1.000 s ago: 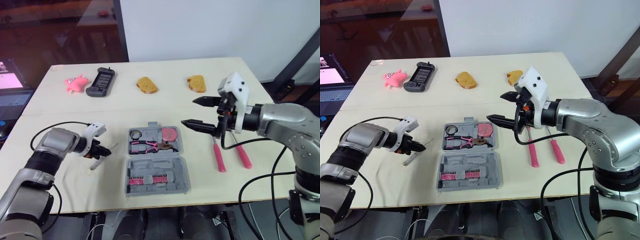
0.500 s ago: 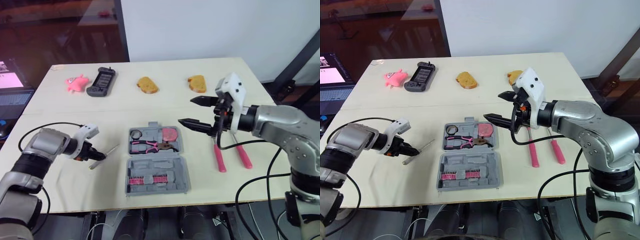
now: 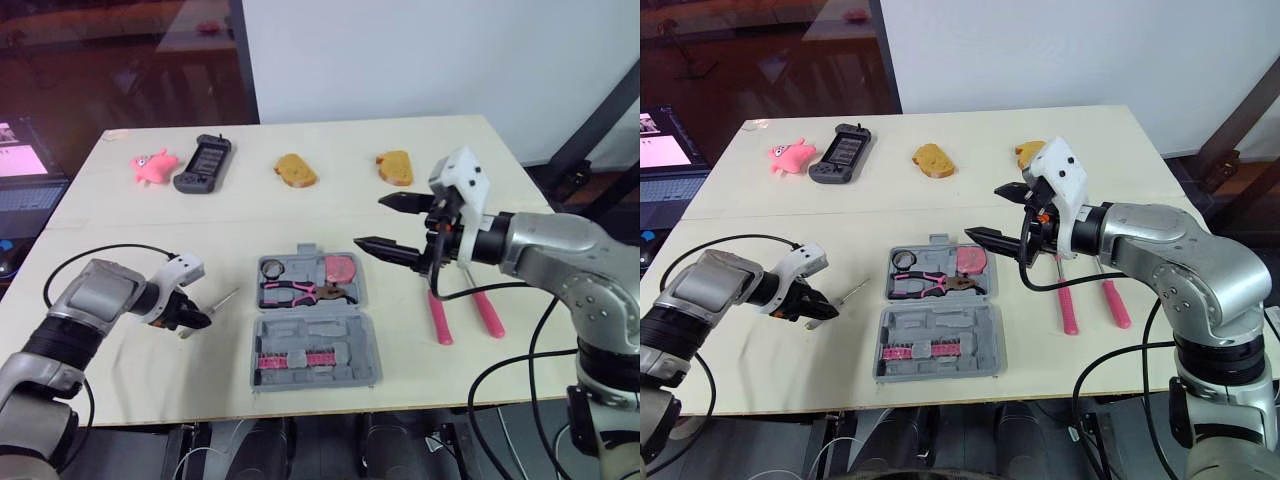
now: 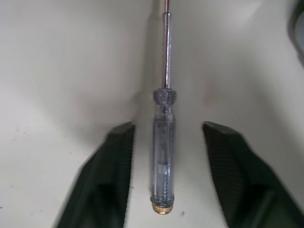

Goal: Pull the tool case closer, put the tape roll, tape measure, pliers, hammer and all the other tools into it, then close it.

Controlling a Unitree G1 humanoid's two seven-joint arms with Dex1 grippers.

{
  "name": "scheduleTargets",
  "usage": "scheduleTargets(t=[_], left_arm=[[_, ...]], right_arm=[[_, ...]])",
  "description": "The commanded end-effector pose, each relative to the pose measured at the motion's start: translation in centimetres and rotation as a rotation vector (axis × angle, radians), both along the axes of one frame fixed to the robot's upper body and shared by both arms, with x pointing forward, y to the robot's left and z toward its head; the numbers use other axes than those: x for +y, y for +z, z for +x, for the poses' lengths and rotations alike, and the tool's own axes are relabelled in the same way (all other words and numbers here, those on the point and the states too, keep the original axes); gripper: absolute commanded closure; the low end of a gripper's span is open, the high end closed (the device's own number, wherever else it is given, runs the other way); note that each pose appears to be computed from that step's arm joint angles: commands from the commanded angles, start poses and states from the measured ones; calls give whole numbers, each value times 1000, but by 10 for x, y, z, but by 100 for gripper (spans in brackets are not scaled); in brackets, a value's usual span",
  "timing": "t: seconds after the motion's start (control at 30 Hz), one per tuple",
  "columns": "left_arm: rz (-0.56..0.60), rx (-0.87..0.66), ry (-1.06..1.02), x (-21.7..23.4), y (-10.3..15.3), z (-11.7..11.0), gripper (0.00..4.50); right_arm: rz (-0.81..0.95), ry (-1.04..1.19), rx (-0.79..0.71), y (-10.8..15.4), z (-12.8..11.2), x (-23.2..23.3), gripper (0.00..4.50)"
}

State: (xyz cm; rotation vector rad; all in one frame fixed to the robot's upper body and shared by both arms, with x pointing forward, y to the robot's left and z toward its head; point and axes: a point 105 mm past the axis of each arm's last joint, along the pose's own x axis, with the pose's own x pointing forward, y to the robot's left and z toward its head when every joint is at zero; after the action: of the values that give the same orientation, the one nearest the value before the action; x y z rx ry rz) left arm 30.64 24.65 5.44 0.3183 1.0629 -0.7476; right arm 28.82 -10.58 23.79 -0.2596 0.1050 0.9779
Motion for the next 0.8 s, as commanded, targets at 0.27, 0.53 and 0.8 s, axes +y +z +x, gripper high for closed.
scheduleTargets(t=[0.27,0.53,0.8], left_arm=[[-15,4,20,-6,-3,-3,445],[15,17,26,0,-4,-6,344],[-1,-15,39,-6,5,1,171]], right_arm=[[-11,12,-43,8,-3,1,0],[-12,15,-39,7,-2,3,0],[-10,18,-38,7,-2,4,0]])
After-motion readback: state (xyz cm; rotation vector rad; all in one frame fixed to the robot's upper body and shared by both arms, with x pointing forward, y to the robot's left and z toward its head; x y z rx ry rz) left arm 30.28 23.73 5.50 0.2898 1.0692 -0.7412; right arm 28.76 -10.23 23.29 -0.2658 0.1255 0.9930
